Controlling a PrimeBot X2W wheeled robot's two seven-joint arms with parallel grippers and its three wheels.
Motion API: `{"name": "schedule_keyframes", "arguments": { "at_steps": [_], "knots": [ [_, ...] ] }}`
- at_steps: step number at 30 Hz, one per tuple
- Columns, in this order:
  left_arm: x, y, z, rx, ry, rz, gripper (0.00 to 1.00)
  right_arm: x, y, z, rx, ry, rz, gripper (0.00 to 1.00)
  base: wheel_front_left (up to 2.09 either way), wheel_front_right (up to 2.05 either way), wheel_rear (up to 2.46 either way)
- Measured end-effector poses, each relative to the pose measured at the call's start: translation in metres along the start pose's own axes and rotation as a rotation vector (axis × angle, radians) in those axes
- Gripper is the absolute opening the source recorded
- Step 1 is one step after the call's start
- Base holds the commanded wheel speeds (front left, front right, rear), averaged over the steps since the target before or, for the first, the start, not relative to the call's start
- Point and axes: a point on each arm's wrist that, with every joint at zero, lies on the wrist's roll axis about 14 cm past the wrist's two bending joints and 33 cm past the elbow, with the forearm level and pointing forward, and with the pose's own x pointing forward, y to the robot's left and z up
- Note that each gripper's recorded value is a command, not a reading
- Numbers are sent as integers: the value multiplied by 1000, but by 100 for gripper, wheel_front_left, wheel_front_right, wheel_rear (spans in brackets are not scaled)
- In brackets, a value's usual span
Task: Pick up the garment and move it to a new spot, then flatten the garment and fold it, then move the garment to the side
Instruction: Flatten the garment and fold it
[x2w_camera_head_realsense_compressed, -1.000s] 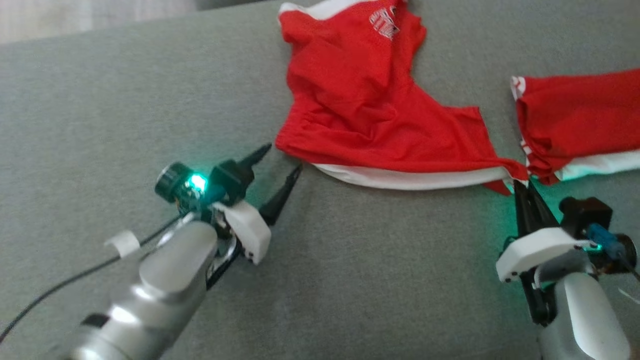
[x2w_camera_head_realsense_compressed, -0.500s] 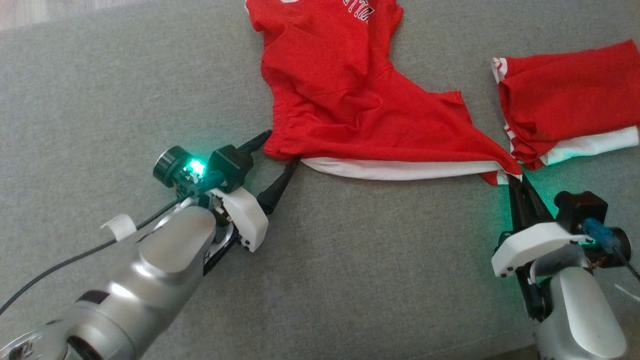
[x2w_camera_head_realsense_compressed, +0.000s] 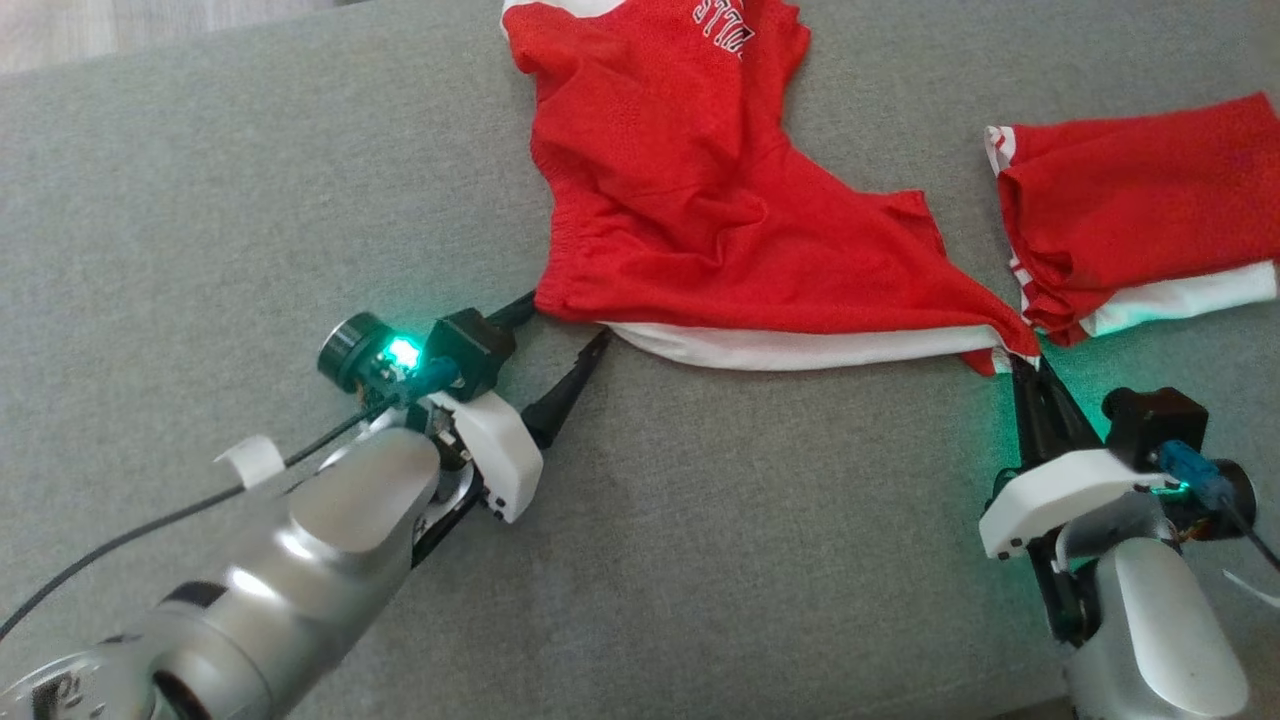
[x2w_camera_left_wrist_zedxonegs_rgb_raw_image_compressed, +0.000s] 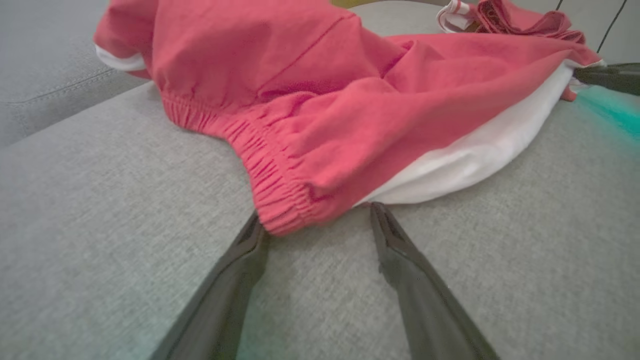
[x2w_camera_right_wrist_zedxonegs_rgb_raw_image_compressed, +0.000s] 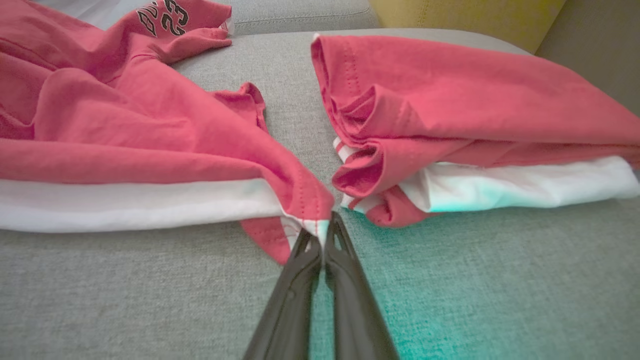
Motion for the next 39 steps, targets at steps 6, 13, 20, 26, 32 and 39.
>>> {"name": "schedule_keyframes", "arguments": {
  "at_steps": [6,13,20,26,32,39],
  "knots": [
    [6,-5,7,22,-10,-30,100,-1,-1,-3,-2,8,-4,0,0,0,0],
    [10,-7,12,40,-21,-51,100,0,-2,-4,-2,12,-7,0,0,0,0],
    [7,-12,20,44,-47,-70,0,1,-1,-2,4,4,-3,0,0,0,0],
    [-5,-6,27,66,-60,-48,0,3,3,12,-1,-41,8,0,0,0,0],
    [-31,4,32,99,-62,6,0,4,14,48,-52,-138,40,0,0,0,0],
    [-75,29,50,185,-25,105,0,7,38,147,-162,-333,131,0,0,0,0]
  ]
}}
